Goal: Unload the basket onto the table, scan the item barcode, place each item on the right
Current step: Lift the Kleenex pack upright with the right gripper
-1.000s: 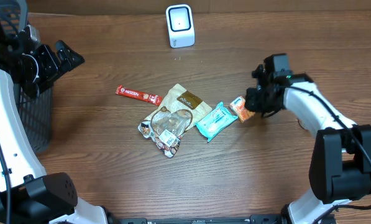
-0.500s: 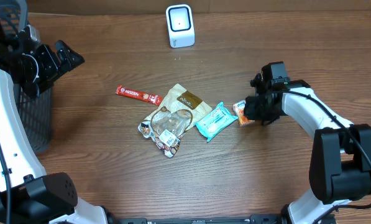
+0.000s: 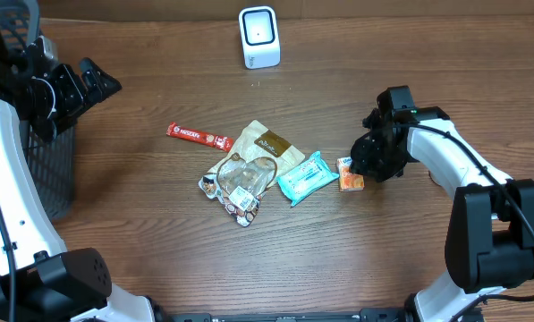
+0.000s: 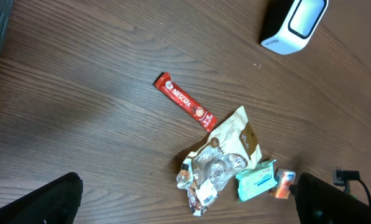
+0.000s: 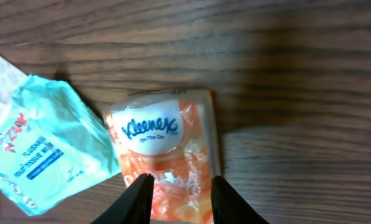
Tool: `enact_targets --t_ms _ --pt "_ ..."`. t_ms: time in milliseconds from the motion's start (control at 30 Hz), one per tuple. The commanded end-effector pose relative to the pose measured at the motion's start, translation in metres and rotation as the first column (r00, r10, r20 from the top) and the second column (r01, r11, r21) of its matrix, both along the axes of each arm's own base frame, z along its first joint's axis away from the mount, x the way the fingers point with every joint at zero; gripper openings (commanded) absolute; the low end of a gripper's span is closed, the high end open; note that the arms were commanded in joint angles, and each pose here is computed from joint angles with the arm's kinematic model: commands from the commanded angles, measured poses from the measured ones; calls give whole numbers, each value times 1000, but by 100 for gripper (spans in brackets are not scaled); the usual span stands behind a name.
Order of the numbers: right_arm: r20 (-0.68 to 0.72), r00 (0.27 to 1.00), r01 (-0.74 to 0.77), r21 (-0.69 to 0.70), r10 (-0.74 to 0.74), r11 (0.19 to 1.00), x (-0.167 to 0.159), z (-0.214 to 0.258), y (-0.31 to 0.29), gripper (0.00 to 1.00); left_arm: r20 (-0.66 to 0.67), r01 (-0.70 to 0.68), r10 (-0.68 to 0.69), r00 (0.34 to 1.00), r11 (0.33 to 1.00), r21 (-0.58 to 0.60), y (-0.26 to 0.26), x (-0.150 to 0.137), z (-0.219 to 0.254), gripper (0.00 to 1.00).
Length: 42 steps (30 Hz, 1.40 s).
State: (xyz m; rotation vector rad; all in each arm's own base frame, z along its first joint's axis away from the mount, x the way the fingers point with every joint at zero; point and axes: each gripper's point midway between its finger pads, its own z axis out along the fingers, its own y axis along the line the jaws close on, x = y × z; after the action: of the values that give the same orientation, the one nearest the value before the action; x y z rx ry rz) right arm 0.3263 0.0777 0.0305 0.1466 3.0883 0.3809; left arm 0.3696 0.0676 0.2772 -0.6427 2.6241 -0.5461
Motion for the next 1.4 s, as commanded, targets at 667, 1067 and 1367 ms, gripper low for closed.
enact_targets --t_ms 667,1067,1367 --pt "41 999 11 -55 -9 998 -11 -25 -12 33 -5 -2 2 1000 1000 -4 -1 1 -2 100" --pt "2 1000 10 -60 -10 998 -25 -34 -14 4 -5 -3 3 1000 1000 -4 -1 1 -2 100" --pt "74 994 58 215 -76 975 -8 24 4 4 -5 -2 2 1000 1000 -4 -1 1 -2 100"
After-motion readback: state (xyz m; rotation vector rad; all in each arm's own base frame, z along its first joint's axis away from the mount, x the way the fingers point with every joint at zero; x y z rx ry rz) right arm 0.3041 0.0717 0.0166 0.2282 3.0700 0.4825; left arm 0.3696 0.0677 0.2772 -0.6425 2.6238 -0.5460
